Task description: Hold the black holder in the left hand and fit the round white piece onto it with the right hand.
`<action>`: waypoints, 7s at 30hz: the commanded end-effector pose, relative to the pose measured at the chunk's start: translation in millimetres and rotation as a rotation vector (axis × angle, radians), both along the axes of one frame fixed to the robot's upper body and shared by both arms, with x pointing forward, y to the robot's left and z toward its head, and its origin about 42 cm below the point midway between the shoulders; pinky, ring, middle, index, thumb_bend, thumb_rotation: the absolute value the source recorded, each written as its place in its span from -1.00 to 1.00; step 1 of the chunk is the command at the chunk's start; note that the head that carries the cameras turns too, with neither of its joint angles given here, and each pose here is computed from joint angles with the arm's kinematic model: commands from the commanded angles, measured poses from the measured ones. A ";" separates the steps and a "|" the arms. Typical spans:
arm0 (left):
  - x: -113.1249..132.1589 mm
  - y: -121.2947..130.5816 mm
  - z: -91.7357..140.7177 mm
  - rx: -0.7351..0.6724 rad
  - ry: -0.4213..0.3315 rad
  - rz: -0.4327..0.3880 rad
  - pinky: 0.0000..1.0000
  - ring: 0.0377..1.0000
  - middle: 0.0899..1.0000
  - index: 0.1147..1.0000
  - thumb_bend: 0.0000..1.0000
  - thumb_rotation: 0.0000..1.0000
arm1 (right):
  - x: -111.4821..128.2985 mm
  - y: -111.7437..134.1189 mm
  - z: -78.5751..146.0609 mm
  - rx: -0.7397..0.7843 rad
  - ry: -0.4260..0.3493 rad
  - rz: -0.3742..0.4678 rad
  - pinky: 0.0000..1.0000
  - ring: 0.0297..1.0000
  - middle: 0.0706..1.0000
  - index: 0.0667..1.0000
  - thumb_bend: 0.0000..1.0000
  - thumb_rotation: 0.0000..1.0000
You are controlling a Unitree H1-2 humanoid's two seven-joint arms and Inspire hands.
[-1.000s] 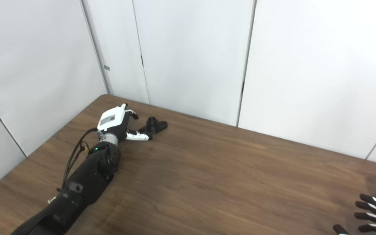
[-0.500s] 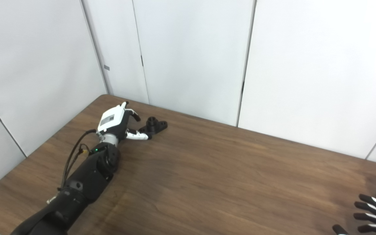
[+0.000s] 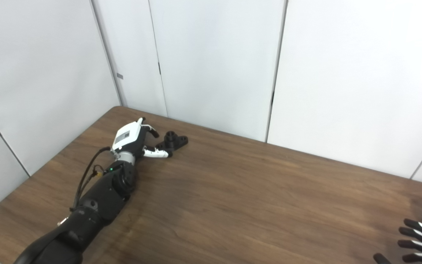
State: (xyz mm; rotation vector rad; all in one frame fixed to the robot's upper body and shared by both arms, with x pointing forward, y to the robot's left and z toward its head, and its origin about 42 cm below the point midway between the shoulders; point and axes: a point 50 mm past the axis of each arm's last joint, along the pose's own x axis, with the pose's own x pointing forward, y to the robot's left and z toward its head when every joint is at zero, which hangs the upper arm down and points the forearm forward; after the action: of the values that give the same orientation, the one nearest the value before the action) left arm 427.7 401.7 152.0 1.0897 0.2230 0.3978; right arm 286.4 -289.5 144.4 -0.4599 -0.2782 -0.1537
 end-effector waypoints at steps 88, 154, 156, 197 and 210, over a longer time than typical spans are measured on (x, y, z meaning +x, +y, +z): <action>-101.0 -238.7 -86.8 0.067 0.277 -1.265 0.86 1.00 0.97 -0.15 0.05 -0.87 | 23.0 39.9 58.1 -0.234 -0.060 0.052 0.06 0.29 0.44 0.48 0.07 -0.77; -111.4 -187.3 -101.6 0.042 0.282 -1.267 1.00 1.00 0.89 -0.16 0.05 -0.88 | 184.7 -57.1 155.2 -1.105 0.688 -0.271 1.00 1.00 0.98 0.86 1.00 -0.26; -111.7 -187.3 -101.1 0.043 0.282 -1.267 1.00 1.00 0.89 -0.16 0.05 -0.88 | 184.4 -56.7 153.4 -1.101 0.671 -0.273 1.00 0.99 0.96 0.84 1.00 -0.27; -124.2 -203.0 -85.6 0.026 0.256 -1.255 0.67 0.93 0.86 -0.15 0.05 -0.89 | 129.0 -27.7 188.1 -1.017 0.169 -0.145 0.66 0.59 0.41 -0.12 0.05 -0.71; -114.7 -245.2 -99.3 0.013 0.294 -1.197 0.85 1.00 0.98 -0.15 0.05 -0.88 | 88.6 3.0 213.0 -1.090 0.072 0.144 0.54 0.62 0.44 -0.11 0.05 -0.72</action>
State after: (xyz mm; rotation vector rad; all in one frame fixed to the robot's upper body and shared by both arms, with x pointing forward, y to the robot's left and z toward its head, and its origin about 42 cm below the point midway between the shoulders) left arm 337.0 159.0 102.3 0.9664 -0.4135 -0.6717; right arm 379.0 -286.3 331.1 -1.4969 -0.2290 0.2090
